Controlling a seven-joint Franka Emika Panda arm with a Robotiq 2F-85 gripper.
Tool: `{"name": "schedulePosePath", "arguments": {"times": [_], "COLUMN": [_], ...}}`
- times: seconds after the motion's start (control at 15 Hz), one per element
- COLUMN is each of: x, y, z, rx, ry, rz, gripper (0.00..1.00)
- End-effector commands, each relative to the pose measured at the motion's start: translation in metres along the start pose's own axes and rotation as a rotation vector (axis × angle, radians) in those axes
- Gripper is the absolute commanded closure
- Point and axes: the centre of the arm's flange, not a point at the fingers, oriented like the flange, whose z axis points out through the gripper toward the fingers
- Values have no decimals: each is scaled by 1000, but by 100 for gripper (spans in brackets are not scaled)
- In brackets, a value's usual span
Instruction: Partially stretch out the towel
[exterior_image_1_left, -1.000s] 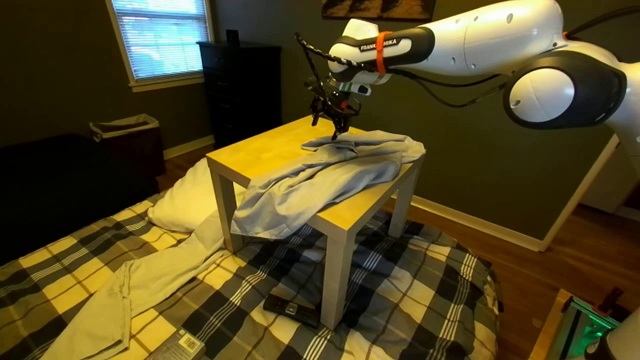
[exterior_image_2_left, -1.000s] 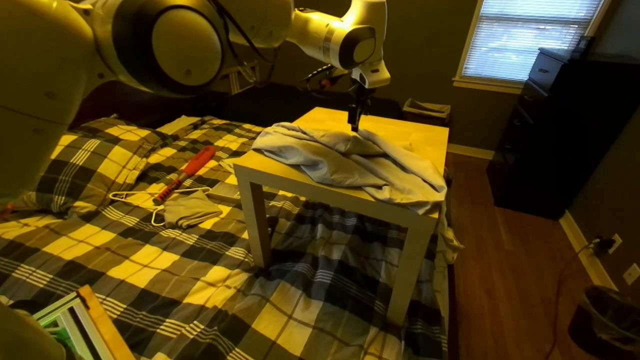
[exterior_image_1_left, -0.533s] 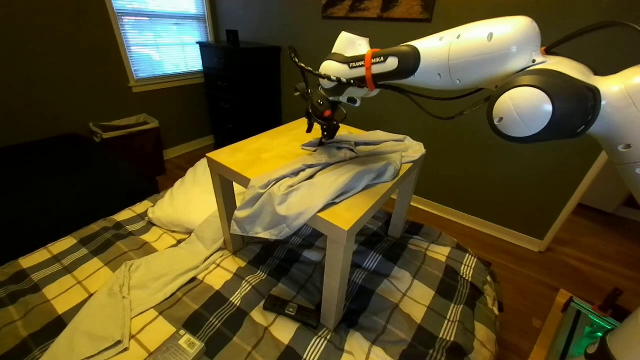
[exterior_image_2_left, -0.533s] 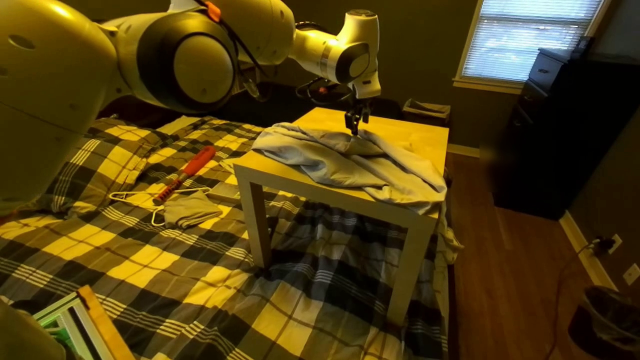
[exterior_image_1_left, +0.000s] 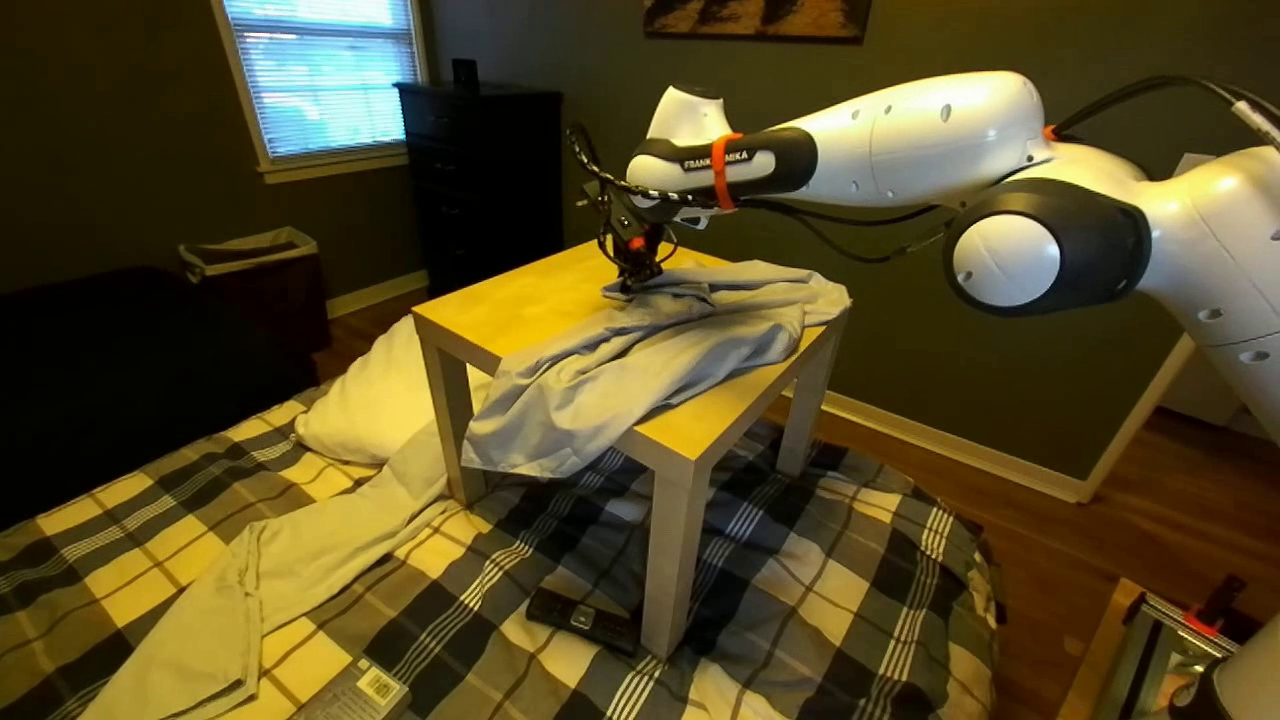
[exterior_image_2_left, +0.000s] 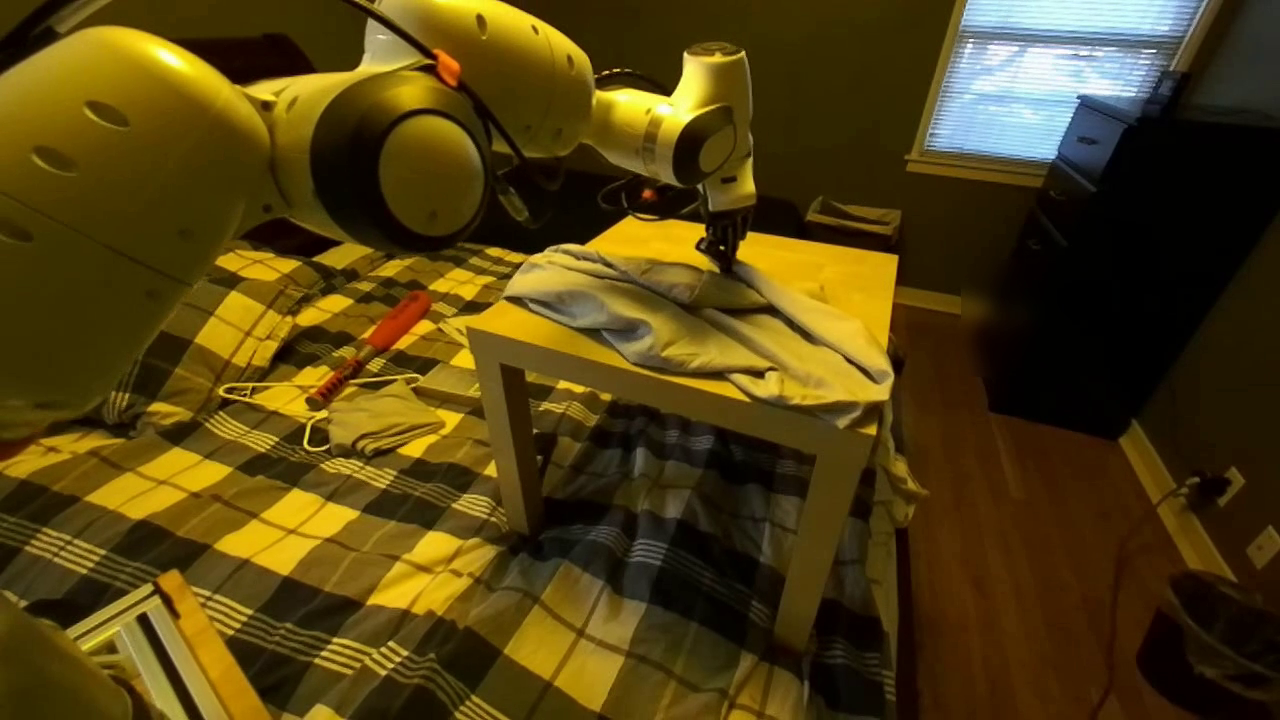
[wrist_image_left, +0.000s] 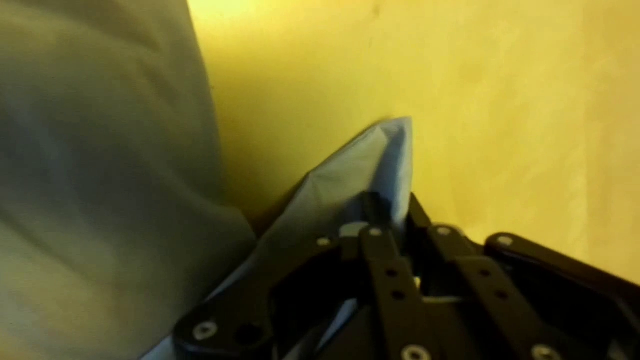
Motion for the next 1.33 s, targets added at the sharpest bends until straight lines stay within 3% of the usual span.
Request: {"name": "schedulePosePath", "arguments": {"times": [0.0, 0.2, 0.73, 1.27], "x": [1, 13, 70, 120], "y": [-20, -36, -97, -105], "z": [1, -12, -21, -5], "rx": [40, 88, 352, 518], "ry": [31, 57, 177, 391], "rz": [52, 126, 396, 663], "gripper": [100, 100, 100, 100]}}
